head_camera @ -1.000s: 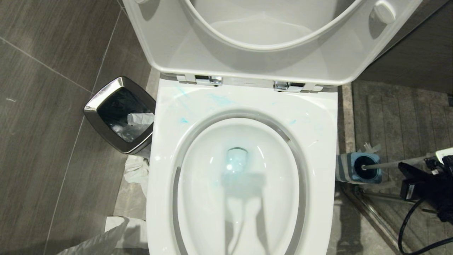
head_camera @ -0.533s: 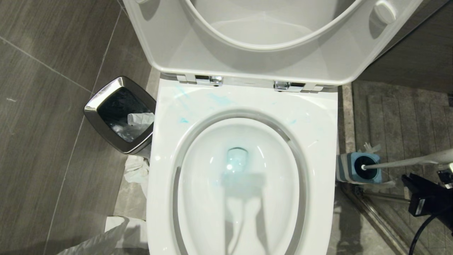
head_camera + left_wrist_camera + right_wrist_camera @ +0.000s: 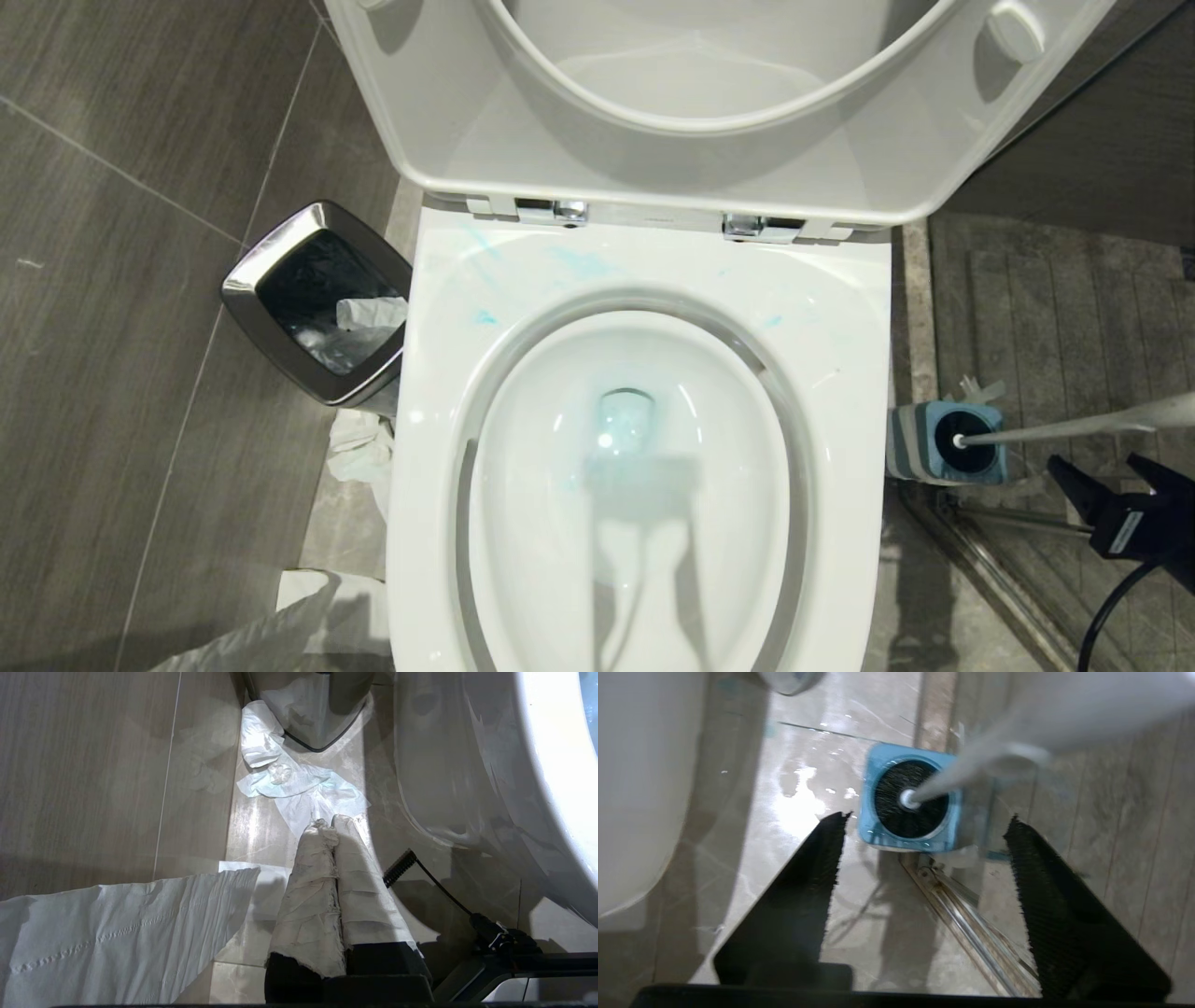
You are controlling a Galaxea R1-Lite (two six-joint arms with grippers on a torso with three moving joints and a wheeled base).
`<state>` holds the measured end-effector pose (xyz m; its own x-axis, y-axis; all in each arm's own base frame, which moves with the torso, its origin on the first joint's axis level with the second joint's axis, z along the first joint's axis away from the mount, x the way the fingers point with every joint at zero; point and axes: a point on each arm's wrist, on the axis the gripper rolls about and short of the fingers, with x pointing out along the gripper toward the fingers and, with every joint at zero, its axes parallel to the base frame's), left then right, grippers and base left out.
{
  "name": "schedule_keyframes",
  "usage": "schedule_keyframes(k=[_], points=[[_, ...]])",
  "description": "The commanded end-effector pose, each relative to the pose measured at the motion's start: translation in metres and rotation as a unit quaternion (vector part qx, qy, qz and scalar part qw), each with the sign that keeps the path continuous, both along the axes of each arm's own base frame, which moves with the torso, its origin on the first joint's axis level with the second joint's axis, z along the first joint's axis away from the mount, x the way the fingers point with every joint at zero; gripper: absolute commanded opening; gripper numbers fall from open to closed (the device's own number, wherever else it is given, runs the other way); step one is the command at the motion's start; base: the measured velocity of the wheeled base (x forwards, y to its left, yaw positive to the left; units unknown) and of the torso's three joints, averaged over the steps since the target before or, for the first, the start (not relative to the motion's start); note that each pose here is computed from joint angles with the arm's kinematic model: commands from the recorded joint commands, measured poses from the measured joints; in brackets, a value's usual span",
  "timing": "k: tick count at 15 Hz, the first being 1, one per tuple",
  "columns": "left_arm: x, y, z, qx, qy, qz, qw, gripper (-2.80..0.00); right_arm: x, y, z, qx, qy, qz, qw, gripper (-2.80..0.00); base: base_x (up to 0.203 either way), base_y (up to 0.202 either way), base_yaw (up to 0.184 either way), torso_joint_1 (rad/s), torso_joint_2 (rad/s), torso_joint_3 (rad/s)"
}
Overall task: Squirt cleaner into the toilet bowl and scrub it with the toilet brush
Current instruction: Scrub the toilet bowl
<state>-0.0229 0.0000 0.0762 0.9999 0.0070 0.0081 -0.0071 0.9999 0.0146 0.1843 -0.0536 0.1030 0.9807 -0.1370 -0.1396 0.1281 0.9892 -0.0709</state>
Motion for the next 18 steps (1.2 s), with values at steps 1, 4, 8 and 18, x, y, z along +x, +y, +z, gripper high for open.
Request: schedule_keyframes(k=[1,4,8,18], points=[[0.001,0.0,-0.002,0.0,0.004,0.0,1.0,-2.8,0.01,-0.007,-0.006,0.013,0.007,-0.01,1.0,0.0,0.0,0.0,0.0,0.0,0.0,0.0],[0.001,0.0,-0.002,0.0,0.004,0.0,1.0,-2.8,0.03,-0.016,-0.01,0.018,0.006,-0.017,1.0,0.0,0.0,0.0,0.0,0.0,0.0,0.0],[0.001,0.0,-0.002,0.0,0.004,0.0,1.0,-2.8,0.054,-0.024,-0.007,0.009,-0.015,-0.017,1.0,0.0,0.0,0.0,0.0,0.0,0.0,0.0],[0.001,0.0,-0.002,0.0,0.004,0.0,1.0,-2.8,0.078,-0.034,0.011,-0.01,-0.069,-0.046,0.997,0.0,0.0,0.0,0.0,0.0,0.0,0.0]])
